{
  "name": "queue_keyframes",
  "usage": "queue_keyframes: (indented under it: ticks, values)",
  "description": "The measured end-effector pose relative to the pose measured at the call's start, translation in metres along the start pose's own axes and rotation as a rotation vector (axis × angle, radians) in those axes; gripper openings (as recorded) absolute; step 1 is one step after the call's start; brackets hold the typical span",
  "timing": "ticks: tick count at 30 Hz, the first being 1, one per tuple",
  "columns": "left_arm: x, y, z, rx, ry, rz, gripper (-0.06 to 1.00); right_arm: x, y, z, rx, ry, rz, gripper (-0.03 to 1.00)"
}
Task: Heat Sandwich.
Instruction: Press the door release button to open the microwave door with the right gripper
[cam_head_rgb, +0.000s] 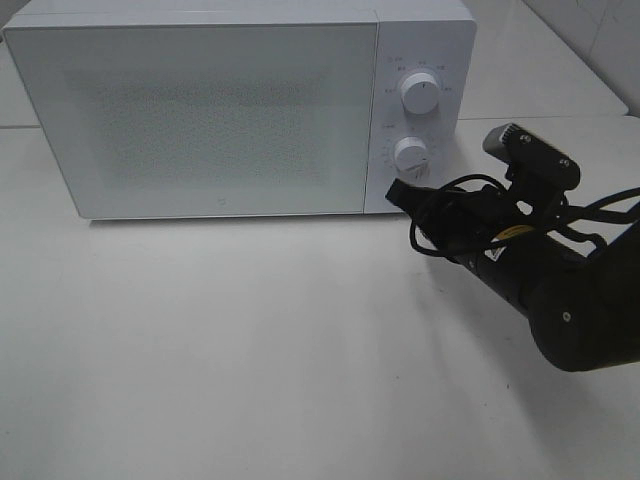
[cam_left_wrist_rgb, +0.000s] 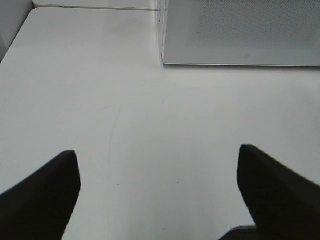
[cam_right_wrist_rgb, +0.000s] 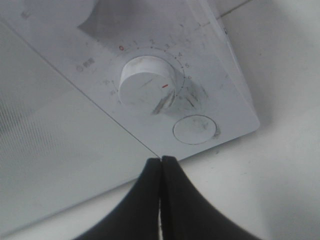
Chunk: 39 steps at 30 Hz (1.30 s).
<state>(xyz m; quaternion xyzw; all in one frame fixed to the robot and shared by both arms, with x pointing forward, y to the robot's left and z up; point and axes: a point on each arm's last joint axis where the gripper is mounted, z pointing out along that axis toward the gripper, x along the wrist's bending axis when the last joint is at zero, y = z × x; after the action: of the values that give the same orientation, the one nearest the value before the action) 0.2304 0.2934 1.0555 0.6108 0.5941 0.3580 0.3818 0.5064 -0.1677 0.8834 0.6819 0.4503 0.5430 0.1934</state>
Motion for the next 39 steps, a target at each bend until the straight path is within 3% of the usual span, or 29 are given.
queue_keyframes:
  ticks: [1,4,6,9,11,14,17,28,39]
  values:
    - [0.0,0.0,0.0,0.0,0.0,0.0,0.8,0.0,0.0,0.0,0.0,0.0,0.0,0.02]
    - [0.0,0.0,0.0,0.0,0.0,0.0,0.8,0.008,0.006,0.007,-0.025,0.028,0.26,0.02]
    - [0.0,0.0,0.0,0.0,0.0,0.0,0.8,0.01,0.008,0.009,-0.031,0.037,0.311,0.02]
    - [0.0,0.0,0.0,0.0,0.0,0.0,0.8,0.019,0.013,0.018,-0.045,0.07,0.533,0.02]
    - [0.0,0.0,0.0,0.0,0.0,0.0,0.8,0.02,0.013,0.02,-0.042,0.072,0.585,0.02]
    - [0.0,0.0,0.0,0.0,0.0,0.0,0.8,0.02,0.008,0.026,0.014,0.018,0.772,0.02]
    - [0.0,0.0,0.0,0.0,0.0,0.0,0.8,0.016,0.002,0.025,0.055,-0.048,0.864,0.02]
    - [0.0,0.0,0.0,0.0,0.0,0.0,0.8,0.008,-0.006,0.039,0.031,-0.133,0.9,0.02]
    - [0.0,0.0,0.0,0.0,0.0,0.0,0.8,0.008,-0.012,0.063,0.007,-0.149,0.9,0.02]
